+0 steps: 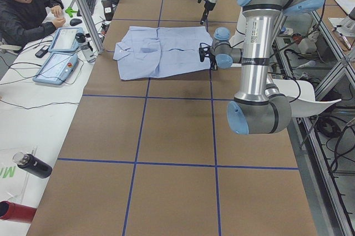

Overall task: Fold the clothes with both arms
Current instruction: 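Lower both grippers to the hem corners and grasp them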

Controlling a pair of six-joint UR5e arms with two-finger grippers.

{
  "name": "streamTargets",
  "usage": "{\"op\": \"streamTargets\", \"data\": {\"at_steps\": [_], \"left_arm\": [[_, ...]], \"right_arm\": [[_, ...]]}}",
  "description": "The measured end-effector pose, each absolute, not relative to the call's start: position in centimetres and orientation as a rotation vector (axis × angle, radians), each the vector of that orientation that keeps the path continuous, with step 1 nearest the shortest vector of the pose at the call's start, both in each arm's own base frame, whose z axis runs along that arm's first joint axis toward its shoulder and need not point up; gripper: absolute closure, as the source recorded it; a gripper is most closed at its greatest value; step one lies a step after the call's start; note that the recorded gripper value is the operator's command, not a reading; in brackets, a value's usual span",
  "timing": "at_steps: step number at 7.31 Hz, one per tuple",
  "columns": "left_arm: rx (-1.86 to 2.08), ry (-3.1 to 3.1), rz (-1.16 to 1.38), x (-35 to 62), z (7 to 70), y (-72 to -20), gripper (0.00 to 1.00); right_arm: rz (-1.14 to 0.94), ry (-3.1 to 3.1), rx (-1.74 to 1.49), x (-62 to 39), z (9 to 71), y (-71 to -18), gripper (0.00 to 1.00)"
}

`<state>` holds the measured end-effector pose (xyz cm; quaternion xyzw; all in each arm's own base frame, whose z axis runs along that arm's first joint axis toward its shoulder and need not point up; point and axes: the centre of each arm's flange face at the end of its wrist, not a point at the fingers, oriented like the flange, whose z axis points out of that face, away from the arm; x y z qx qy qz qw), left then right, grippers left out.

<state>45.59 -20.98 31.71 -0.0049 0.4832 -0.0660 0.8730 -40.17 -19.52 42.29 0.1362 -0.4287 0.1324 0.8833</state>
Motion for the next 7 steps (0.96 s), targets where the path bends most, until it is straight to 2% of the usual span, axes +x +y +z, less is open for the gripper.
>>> {"op": "streamTargets", "data": {"at_steps": [6, 7], "left_arm": [[-0.01, 1.012, -0.138, 45.4, 31.6, -20.9, 1.0], [-0.01, 1.013, -0.137, 45.4, 31.5, -20.9, 1.0]], "right_arm": [[0.263, -0.881, 0.302, -41.9, 43.3, -17.5, 0.56], [0.262, -0.881, 0.306, -42.2, 43.4, -17.4, 0.6]]}}
